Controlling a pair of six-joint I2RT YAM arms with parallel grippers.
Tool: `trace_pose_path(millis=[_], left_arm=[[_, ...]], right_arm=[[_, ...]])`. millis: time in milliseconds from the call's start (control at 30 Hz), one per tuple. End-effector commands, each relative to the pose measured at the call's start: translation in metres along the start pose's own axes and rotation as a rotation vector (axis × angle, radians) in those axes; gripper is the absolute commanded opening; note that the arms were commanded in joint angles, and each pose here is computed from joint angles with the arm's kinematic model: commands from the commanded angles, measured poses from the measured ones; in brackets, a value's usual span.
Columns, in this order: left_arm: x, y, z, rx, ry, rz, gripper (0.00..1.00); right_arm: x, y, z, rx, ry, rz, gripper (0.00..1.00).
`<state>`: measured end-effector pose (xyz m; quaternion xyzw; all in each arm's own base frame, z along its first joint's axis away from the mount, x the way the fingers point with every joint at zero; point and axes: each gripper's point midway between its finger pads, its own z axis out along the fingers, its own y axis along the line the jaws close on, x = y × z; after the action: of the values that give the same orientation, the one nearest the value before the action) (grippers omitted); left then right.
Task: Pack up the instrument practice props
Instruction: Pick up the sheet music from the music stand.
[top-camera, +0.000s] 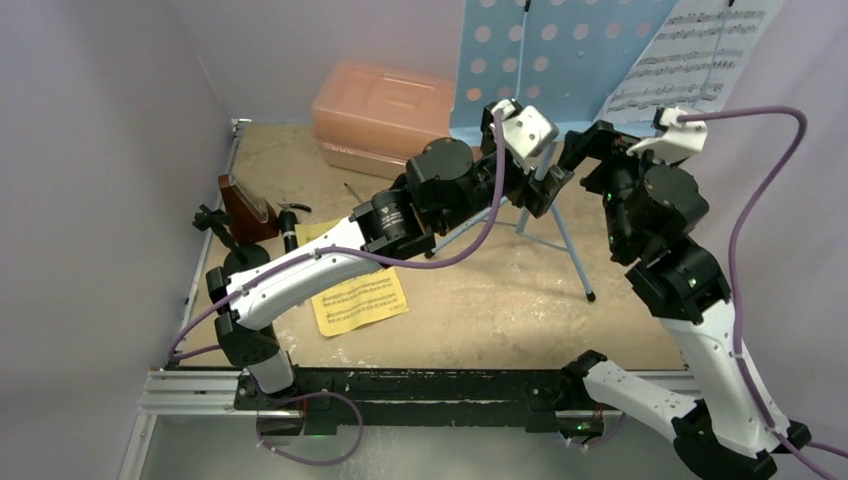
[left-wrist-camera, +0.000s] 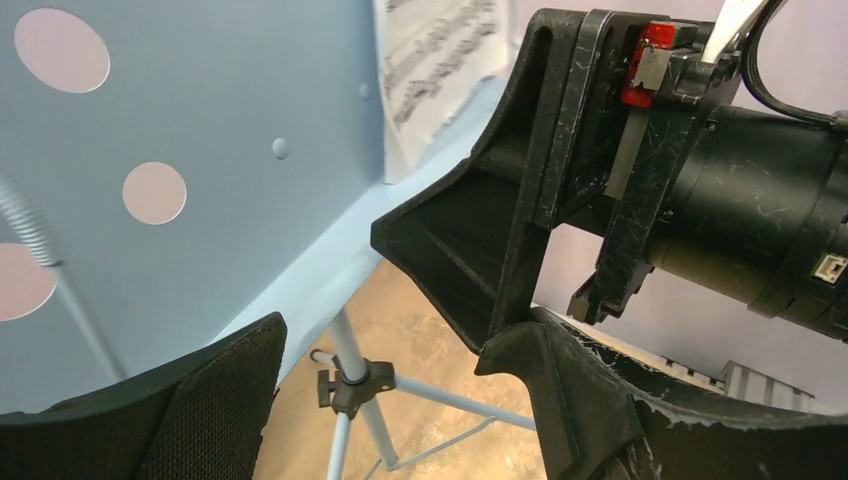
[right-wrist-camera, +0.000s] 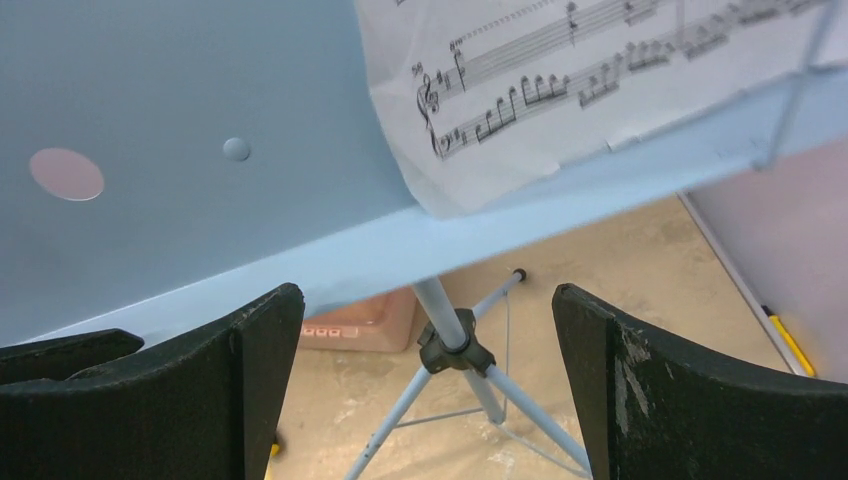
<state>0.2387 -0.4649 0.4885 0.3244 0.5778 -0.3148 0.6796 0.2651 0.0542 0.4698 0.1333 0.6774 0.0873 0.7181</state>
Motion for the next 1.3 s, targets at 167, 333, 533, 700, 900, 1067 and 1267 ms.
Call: trace_pose_path(millis=[167,333,533,700,900,1067,1267], left_arm=[[0.017,0.101,0.005,-0.235,0.011,-0.001,0.84],[0.021,0.135,0.0,-0.302,0.011,0.008,0.84],[0.027,0.158,-0.003,-0.323,0.011,-0.016,0.84],[0.019,0.133,0.001,-0.183,-0.037,-0.069,0.84],[-0.018,0.097,-0.007,0.02,-0.17,-0.098,0.84],[-0.048,0.082,-0.023,0.106,-0.266,-0.087,0.84],[-0.062,0.076,-0.015,0.143,-0.318,-0.075,0.83]], right_arm=[[-0.06,0.013,0.004,-0.01,-0.143,0.016,0.98],[-0.069,0.028,0.006,-0.081,-0.164,0.0,0.98],[-0.067,0.023,0.004,-0.066,-0.17,-0.005,0.98],[-0.067,0.011,-0.018,-0.112,-0.246,-0.019,0.98],[-0.073,-0.029,-0.04,0.008,-0.304,0.0,0.98],[-0.08,-0.059,-0.049,0.156,-0.335,0.051,0.98],[-0.088,-0.067,-0.037,0.281,-0.354,0.007,0.98]])
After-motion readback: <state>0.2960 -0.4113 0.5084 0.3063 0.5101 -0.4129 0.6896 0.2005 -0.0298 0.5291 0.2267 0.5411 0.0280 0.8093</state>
